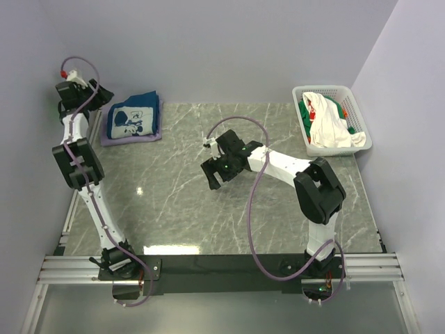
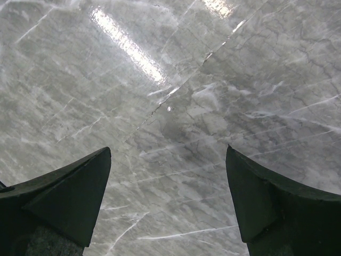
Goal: Fold and stack the t-shirts
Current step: Neatly place the folded tshirt to the corner
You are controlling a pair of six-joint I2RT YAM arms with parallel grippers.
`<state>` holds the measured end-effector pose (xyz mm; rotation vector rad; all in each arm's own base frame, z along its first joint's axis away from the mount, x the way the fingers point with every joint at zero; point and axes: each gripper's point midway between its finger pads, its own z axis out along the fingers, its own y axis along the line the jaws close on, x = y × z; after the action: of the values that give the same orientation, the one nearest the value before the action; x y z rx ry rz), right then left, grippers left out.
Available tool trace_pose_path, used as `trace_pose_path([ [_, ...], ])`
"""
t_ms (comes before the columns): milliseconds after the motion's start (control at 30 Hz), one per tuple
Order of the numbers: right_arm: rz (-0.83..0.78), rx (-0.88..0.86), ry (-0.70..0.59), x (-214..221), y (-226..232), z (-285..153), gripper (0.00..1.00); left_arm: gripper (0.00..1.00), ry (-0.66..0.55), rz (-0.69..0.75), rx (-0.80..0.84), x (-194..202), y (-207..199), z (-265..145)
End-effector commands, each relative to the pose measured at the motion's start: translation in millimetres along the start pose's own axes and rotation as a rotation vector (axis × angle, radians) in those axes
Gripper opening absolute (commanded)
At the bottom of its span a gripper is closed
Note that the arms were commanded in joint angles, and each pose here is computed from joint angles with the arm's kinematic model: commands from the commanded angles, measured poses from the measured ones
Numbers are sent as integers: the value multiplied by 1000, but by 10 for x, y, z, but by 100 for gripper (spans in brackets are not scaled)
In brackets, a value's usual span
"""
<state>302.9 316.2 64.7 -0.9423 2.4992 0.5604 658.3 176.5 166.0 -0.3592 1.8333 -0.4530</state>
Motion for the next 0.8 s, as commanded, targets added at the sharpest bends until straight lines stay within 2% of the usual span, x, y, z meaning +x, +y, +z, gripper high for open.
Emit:
trace_pose_path([
  [0,-22,-8,-34,-159,63,-12,94,71,34,-25,-13,293,92,187],
  [200,-18,-9,-25,-135,59,14,94,70,57,-72,-53,500,299,340],
  [367,-19,-6,-15,-98,47,37,94,64,73,-106,-4,631,260,371],
  [533,-18,-14,-5,-72,55,53,94,47,1,-80,85,454,80,374],
  [567,-18,-15,-4,-70,57,56,94,40,-10,-67,93,406,55,352],
  [633,-16,-20,-2,-71,64,61,93,34,-34,-23,117,317,-10,338],
  [667,-15,-22,1,-66,67,68,93,25,-43,-4,127,264,-44,308],
  [767,-14,-29,5,-59,82,82,93,12,-66,55,154,184,-150,239],
])
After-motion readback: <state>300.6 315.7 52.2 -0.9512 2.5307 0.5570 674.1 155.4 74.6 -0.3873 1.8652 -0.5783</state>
